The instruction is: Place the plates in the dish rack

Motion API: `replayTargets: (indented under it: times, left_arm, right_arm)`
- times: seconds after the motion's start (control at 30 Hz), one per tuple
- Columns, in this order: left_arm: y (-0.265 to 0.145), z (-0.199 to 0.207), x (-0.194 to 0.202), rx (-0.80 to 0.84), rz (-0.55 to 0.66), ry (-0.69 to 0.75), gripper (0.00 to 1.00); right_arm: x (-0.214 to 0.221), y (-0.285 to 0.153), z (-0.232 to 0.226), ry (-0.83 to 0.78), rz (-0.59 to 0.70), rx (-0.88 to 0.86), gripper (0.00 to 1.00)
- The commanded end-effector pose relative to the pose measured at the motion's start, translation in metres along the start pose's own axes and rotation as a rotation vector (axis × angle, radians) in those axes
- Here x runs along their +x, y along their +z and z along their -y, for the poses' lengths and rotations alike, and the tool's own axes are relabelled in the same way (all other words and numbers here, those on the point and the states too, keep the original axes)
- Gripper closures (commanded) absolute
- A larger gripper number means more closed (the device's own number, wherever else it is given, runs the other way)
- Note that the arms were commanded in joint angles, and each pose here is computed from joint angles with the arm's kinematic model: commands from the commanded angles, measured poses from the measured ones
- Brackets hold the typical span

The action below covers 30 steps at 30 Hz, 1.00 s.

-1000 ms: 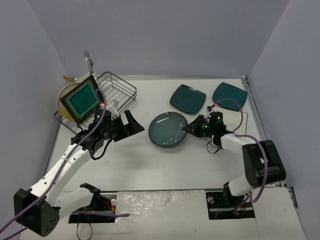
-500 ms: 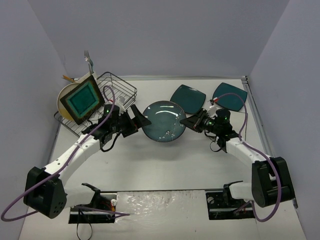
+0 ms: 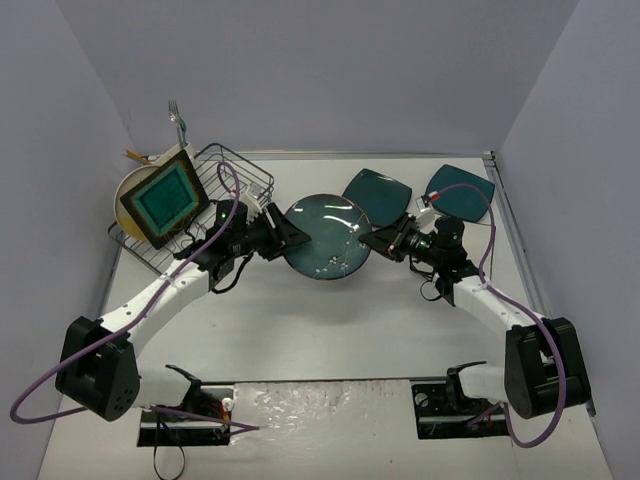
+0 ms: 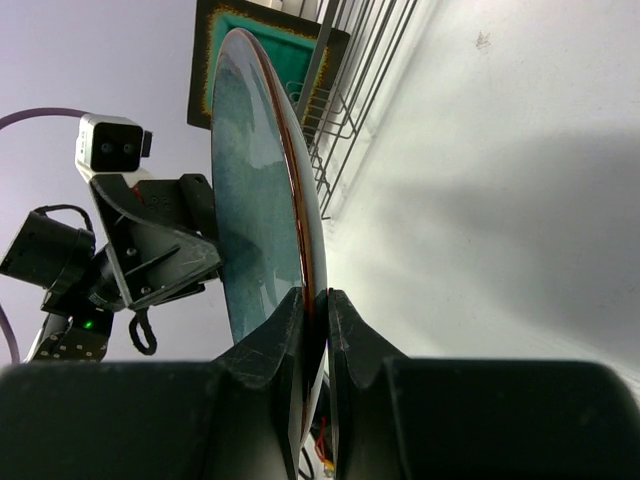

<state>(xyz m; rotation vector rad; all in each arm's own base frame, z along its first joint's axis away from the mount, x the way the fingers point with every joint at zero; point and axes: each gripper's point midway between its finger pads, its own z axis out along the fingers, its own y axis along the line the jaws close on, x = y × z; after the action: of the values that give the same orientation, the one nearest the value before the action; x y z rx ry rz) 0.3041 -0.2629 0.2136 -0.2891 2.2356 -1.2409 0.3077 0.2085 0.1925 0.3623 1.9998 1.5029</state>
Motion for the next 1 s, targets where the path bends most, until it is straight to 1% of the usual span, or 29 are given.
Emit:
replayTargets:
  times: [0.0, 0.13, 0.17, 0.23, 0.27, 0.37, 0.4, 0.47, 0.53, 0.57, 0.67, 0.73, 0.77, 0.8, 0.83, 0.97]
  left_arm:
    - [-0.007, 0.051, -0.021, 0.162, 0.061, 0.052, 0.72]
    - [-0.010, 0.055, -0.023, 0.165, 0.068, 0.065, 0.98]
    - [-0.010, 0.055, -0.024, 0.163, 0.070, 0.070, 1.00]
    - [-0.012, 0.058, -0.025, 0.164, 0.074, 0.087, 1.00]
    - [-0.014, 0.060, -0.026, 0.163, 0.079, 0.102, 1.00]
    - [-0.023, 0.064, -0.031, 0.132, 0.090, 0.190, 1.00]
    - [-0.028, 0.062, -0.032, 0.115, 0.089, 0.239, 1.00]
    - [-0.037, 0.065, -0.041, 0.085, 0.113, 0.329, 1.00]
    - [-0.047, 0.069, -0.050, 0.056, 0.141, 0.412, 1.00]
    - [-0.053, 0.071, -0.056, 0.035, 0.156, 0.460, 1.00]
    - [-0.073, 0.075, -0.074, -0.041, 0.206, 0.624, 1.00]
    - [-0.087, 0.069, -0.088, -0.137, 0.220, 0.737, 1.00]
    - [-0.094, 0.062, -0.094, -0.198, 0.215, 0.792, 1.00]
    - [-0.107, 0.073, -0.106, -0.221, 0.246, 0.843, 1.00]
    - [-0.108, 0.063, -0.108, -0.271, 0.226, 0.873, 1.00]
    - [-0.149, 0.066, -0.147, -0.429, 0.278, 1.127, 1.00]
  right_arm:
    - [-0.016, -0.015, -0.093, -0.180, 0.045, -0.286, 1.00]
    - [-0.014, -0.014, -0.084, -0.191, 0.037, -0.251, 1.00]
    - [-0.013, -0.013, -0.079, -0.189, 0.033, -0.229, 1.00]
    - [-0.012, -0.013, -0.072, -0.223, 0.032, -0.195, 1.00]
    - [-0.012, -0.013, -0.068, -0.241, 0.032, -0.169, 0.96]
    - [-0.012, -0.016, -0.044, -0.299, 0.024, -0.032, 0.62]
    - [-0.018, -0.018, -0.044, -0.350, 0.049, -0.003, 0.52]
    - [-0.020, -0.022, -0.037, -0.365, 0.048, 0.055, 0.26]
    - [-0.025, -0.026, -0.031, -0.388, 0.059, 0.101, 0.13]
    - [-0.027, -0.028, -0.028, -0.402, 0.067, 0.123, 0.10]
    - [-0.032, -0.033, -0.028, -0.426, 0.090, 0.155, 0.05]
    - [-0.034, -0.037, -0.029, -0.442, 0.102, 0.175, 0.02]
    - [-0.035, -0.039, -0.029, -0.451, 0.104, 0.185, 0.01]
    - [-0.037, -0.041, -0.032, -0.461, 0.109, 0.188, 0.00]
    - [-0.037, -0.042, -0.031, -0.466, 0.109, 0.197, 0.00]
    - [-0.041, -0.046, -0.036, -0.498, 0.120, 0.211, 0.00]
